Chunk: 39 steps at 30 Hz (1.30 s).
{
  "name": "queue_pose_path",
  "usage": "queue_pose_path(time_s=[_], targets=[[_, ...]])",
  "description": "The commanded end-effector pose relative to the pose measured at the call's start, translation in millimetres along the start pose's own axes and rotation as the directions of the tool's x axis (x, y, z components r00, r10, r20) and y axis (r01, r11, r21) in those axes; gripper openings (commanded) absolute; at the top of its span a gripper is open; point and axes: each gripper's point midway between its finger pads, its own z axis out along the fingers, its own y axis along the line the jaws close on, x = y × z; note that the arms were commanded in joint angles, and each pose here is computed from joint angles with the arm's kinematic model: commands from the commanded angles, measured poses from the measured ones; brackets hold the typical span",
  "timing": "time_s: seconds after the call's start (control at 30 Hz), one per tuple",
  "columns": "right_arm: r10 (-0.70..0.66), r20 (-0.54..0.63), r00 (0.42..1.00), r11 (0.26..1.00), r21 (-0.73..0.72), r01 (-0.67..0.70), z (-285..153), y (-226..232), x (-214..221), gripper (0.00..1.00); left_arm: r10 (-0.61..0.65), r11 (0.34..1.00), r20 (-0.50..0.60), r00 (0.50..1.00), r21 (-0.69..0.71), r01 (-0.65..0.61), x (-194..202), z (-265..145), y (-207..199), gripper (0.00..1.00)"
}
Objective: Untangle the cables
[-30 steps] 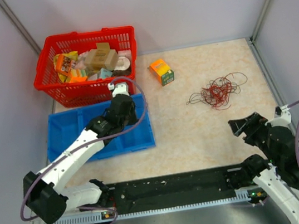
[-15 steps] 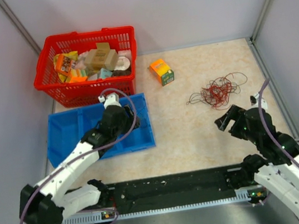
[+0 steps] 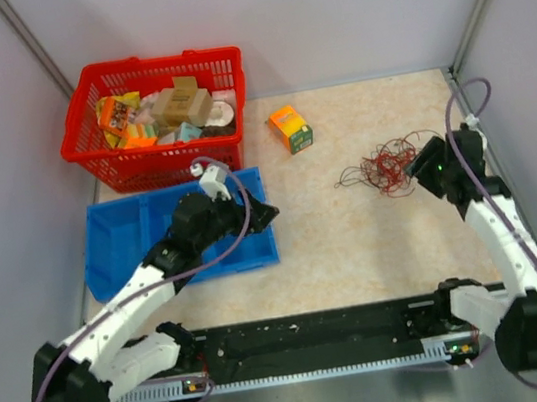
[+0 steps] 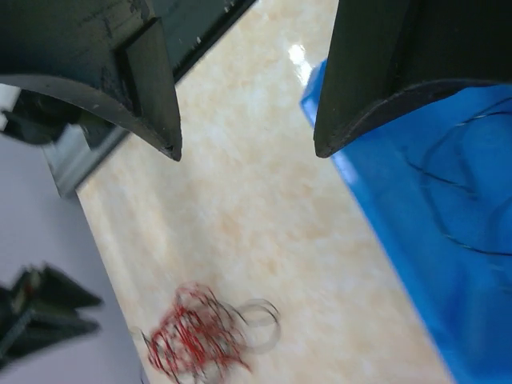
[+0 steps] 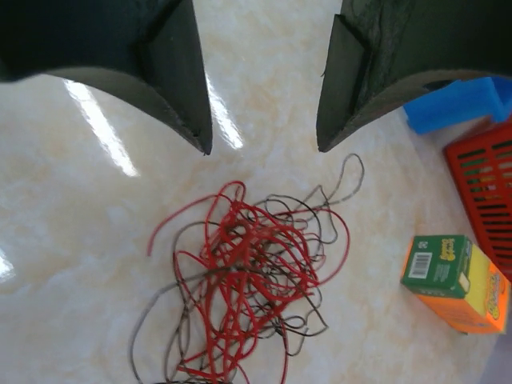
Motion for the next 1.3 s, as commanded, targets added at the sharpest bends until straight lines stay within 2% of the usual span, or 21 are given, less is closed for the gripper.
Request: queue_pose_path(time_s=[0.0, 0.07, 0.13, 0.2, 0.33, 0.43, 0.57, 0.6, 0.63, 0.67, 0.7, 0.83, 1.0, 1.03, 1.13, 1.27], targets=[[-0.046, -0.036, 0.998, 0.976, -0.216, 0.037, 28, 67, -34, 0.47, 0.008, 0.919, -0.156, 0.988, 0.391, 0.054, 15, 11, -78, 0.70], [-0.051, -0.084, 0.995, 0.973, -0.229, 0.031, 46, 75, -32, 0.45, 0.036, 0.902, -0.131, 0.991, 0.431, 0.024, 17, 12, -98, 0.70], [-0.063, -0.096, 0.993, 0.977, -0.209, 0.042, 63, 71, -31, 0.46, 0.115, 0.899, -0.090, 0.989, 0.433, -0.065, 24, 12, -115, 0.72], [-0.077, -0.091, 0.993, 0.989, -0.131, 0.065, 78, 56, -32, 0.51, 0.174, 0.898, -0.074, 0.982, 0.422, -0.127, 32, 15, -128, 0.73], [-0.135, -0.133, 0.982, 0.988, -0.089, 0.124, 102, 43, -23, 0.70, 0.188, 0.892, -0.126, 0.974, 0.437, -0.116, 49, 24, -134, 0.73], [-0.174, -0.175, 0.969, 0.982, -0.101, 0.158, 120, 45, -11, 0.72, 0.211, 0.907, -0.122, 0.970, 0.395, -0.148, 55, 32, -131, 0.72], [-0.233, -0.205, 0.951, 0.971, -0.099, 0.217, 127, 49, 10, 0.57, 0.278, 0.915, -0.138, 0.951, 0.338, -0.219, 56, 44, -127, 0.71], [-0.249, -0.205, 0.947, 0.968, -0.094, 0.234, 124, 48, 16, 0.46, 0.290, 0.917, -0.135, 0.948, 0.324, -0.234, 54, 45, -126, 0.70], [-0.264, -0.201, 0.943, 0.964, -0.098, 0.248, 117, 48, 22, 0.25, 0.303, 0.916, -0.130, 0.944, 0.312, -0.251, 52, 47, -124, 0.70], [-0.275, -0.193, 0.942, 0.961, -0.099, 0.260, 110, 48, 26, 0.13, 0.311, 0.917, -0.129, 0.942, 0.303, -0.261, 50, 47, -123, 0.70], [-0.277, -0.182, 0.943, 0.959, -0.108, 0.261, 100, 48, 31, 0.09, 0.317, 0.916, -0.124, 0.940, 0.297, -0.270, 48, 48, -123, 0.70], [-0.282, -0.188, 0.941, 0.948, -0.206, 0.243, 61, 48, 53, 0.02, 0.302, 0.917, -0.113, 0.946, 0.304, -0.257, 45, 57, -125, 0.70], [-0.279, -0.181, 0.943, 0.910, -0.364, 0.199, 13, 53, 73, 0.00, 0.329, 0.893, -0.196, 0.924, 0.384, -0.236, 46, 85, -141, 0.75], [-0.282, -0.172, 0.944, 0.902, -0.381, 0.201, 7, 53, 75, 0.00, 0.325, 0.903, -0.239, 0.915, 0.365, -0.226, 51, 93, -134, 0.75], [-0.295, -0.136, 0.946, 0.899, -0.376, 0.226, -4, 43, 77, 0.00, 0.310, 0.921, -0.277, 0.909, 0.326, -0.215, 52, 113, -120, 0.75], [-0.292, -0.147, 0.945, 0.888, -0.409, 0.211, -16, 43, 83, 0.00, 0.361, 0.900, -0.295, 0.884, 0.357, -0.249, 64, 135, -114, 0.66]])
